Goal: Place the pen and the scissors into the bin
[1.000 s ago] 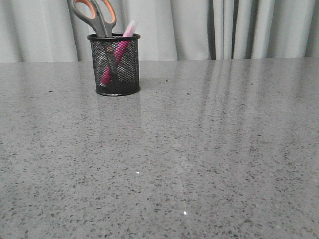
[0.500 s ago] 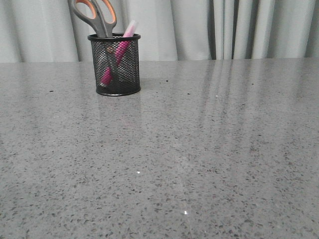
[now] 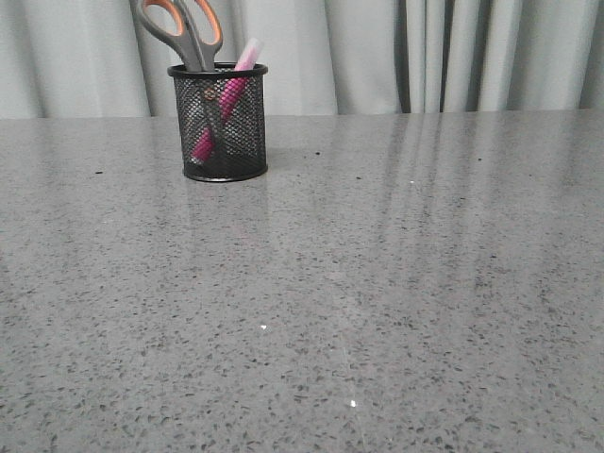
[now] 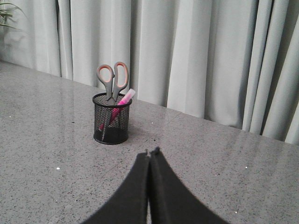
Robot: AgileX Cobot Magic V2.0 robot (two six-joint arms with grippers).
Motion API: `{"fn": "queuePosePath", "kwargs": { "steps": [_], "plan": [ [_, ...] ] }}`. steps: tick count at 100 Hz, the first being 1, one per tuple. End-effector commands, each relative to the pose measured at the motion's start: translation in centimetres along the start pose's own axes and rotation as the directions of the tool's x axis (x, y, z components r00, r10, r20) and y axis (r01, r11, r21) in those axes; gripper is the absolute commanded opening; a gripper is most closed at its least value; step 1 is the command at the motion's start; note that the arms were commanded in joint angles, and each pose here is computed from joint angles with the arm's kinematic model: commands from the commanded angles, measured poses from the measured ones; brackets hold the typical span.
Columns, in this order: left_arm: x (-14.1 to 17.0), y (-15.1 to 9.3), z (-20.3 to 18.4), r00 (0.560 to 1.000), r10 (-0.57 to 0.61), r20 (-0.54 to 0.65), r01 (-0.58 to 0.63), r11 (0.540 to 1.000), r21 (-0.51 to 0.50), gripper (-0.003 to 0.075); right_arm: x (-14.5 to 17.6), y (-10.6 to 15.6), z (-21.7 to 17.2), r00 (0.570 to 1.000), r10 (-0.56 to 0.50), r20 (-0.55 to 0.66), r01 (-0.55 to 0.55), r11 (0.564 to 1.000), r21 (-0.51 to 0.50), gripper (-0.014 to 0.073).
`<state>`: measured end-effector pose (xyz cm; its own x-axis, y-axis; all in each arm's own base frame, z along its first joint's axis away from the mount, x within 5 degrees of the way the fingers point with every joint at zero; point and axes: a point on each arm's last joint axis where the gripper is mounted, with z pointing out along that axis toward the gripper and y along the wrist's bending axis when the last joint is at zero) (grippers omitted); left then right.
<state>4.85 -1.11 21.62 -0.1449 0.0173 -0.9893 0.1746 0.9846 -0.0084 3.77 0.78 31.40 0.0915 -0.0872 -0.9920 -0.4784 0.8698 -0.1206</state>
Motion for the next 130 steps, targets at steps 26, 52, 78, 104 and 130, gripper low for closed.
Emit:
{"fn": "queuePosePath", "kwargs": {
  "steps": [26, 52, 78, 104, 130],
  "plan": [
    [4.0, 0.9, 1.0, 0.995, 0.082, -0.054, -0.088, 0.99, -0.114, -0.0019, -1.2, 0.0, 0.0, 0.997, -0.025, 0.074, 0.026, 1.0, -0.011, -0.0054],
    [4.1, 0.7, 1.0, 0.998, 0.003, -0.059, -0.008, 0.995, -0.095, -0.0019, -1.2, 0.0, 0.0, 0.997, -0.025, 0.074, 0.026, 1.0, -0.011, -0.0054],
    [4.0, 0.5, 1.0, 0.996, -0.077, -0.05, 0.073, 0.994, -0.076, -0.0019, -1.2, 0.0, 0.0, 0.997, -0.025, 0.074, 0.026, 1.0, -0.011, -0.0054],
    [4.0, 0.5, 1.0, 0.996, -0.077, -0.05, 0.073, 0.994, -0.076, -0.0019, -1.2, 0.0, 0.0, 0.997, -0.025, 0.074, 0.026, 1.0, -0.011, -0.0054],
    [4.0, 0.5, 1.0, 0.996, -0.077, -0.05, 0.073, 0.994, -0.076, -0.0019, -0.4, 0.2, 0.3, 0.998, -0.031, 0.05, 0.031, 0.999, -0.015, -0.0054]
  ]
}}
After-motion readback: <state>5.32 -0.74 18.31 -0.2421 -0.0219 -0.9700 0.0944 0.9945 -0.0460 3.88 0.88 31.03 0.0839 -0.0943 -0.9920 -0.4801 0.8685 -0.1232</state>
